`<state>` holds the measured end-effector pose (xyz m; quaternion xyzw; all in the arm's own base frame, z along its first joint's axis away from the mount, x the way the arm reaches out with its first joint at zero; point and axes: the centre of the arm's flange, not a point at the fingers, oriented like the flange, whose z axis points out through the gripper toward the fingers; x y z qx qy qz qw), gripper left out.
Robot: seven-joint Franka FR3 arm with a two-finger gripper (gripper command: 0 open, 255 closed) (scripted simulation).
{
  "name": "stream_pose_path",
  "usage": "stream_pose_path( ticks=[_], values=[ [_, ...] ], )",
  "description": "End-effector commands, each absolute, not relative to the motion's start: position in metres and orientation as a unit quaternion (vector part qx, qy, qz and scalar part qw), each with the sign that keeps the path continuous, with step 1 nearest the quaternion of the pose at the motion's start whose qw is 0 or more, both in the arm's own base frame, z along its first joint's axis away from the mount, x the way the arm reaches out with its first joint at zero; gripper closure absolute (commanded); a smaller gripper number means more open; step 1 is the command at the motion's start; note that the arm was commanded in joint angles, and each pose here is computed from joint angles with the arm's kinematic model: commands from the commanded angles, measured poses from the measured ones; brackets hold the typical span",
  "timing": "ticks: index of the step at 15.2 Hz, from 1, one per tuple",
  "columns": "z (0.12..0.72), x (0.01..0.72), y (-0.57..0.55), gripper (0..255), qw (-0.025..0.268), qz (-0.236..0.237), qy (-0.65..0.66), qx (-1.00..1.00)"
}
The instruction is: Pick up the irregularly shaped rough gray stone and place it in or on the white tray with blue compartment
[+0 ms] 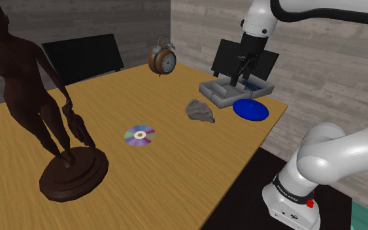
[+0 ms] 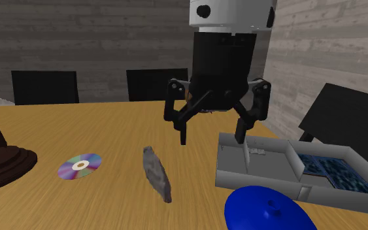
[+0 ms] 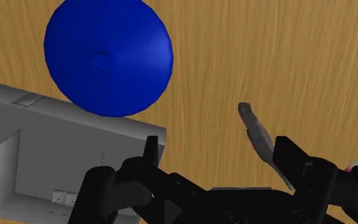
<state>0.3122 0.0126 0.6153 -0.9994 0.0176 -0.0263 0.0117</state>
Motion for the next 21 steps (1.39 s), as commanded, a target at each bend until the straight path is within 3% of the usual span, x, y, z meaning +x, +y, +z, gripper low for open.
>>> stream_pose_path(
  ticks=[1,13,21],
  values=[
    [0.615,0.312,0.013,0,0.012,-0.026,0.018,-0.999],
    [0.567,0.427,0.138,0,-0.017,0.038,-0.232,-0.972],
    [0.526,0.426,0.138,0,-0.017,0.039,-0.236,-0.971]
  ],
)
